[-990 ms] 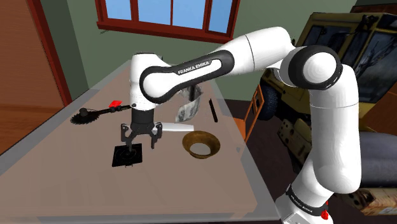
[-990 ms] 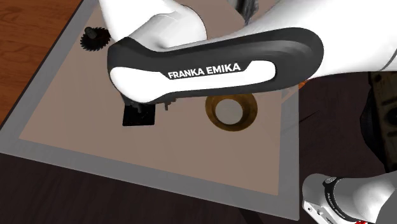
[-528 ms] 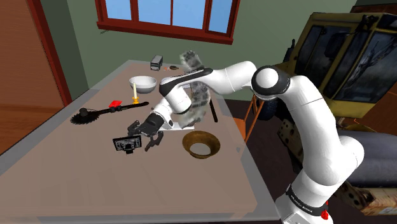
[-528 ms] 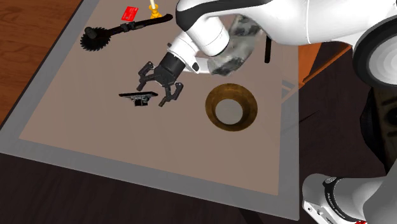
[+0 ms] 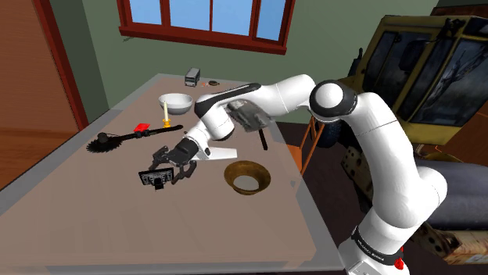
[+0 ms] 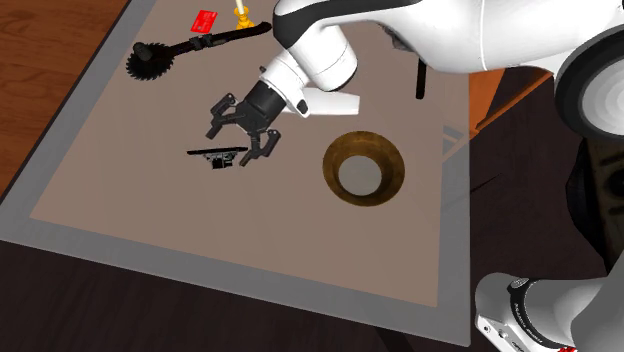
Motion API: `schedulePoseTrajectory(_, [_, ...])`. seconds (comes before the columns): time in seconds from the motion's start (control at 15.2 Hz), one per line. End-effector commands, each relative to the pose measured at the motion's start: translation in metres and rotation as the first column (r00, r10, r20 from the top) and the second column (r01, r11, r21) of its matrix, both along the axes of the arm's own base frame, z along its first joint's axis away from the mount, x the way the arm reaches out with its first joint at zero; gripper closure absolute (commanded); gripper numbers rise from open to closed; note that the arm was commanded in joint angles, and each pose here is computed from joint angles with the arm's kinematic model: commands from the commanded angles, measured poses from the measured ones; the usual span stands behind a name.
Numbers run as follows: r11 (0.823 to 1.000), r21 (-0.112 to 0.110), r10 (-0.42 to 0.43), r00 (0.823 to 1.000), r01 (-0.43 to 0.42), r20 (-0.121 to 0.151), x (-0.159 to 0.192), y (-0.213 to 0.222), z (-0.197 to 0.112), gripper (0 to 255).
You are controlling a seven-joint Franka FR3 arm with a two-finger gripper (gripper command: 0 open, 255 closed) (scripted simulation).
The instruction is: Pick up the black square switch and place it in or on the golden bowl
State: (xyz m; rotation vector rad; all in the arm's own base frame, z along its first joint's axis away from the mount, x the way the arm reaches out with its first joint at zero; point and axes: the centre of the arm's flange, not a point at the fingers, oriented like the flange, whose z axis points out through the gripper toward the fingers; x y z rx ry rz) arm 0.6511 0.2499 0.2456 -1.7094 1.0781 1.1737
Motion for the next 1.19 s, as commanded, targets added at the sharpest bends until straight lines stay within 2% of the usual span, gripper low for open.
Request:
schedulePoseTrajectory(0.0, [0.999, 0.019, 0.036, 0.997, -0.035, -0.064, -0.019, 0.019, -0.037, 0])
schedulePoseTrajectory(0.33, [0.999, 0.019, 0.036, 0.997, -0.035, -0.064, -0.019, 0.019, -0.037, 0])
schedulePoseTrajectory(0.4, [0.999, 0.019, 0.037, 0.997, -0.035, -0.064, -0.015, 0.017, -0.032, 255])
schedulePoseTrajectory(0.59, [0.999, 0.019, 0.037, 0.997, -0.036, -0.063, -0.012, 0.02, -0.034, 255])
schedulePoseTrajectory(0.86, [0.999, 0.015, 0.037, 0.997, -0.036, -0.063, -0.017, 0.044, -0.053, 255])
schedulePoseTrajectory(0.92, [0.999, 0.012, 0.038, 0.997, -0.037, -0.064, -0.009, 0.046, -0.065, 255])
schedulePoseTrajectory(0.99, [0.999, 0.019, 0.036, 0.997, -0.035, -0.064, -0.019, 0.019, -0.037, 255])
schedulePoseTrajectory(1.12, [0.999, 0.019, 0.036, 0.997, -0.035, -0.064, -0.019, 0.019, -0.026, 255])
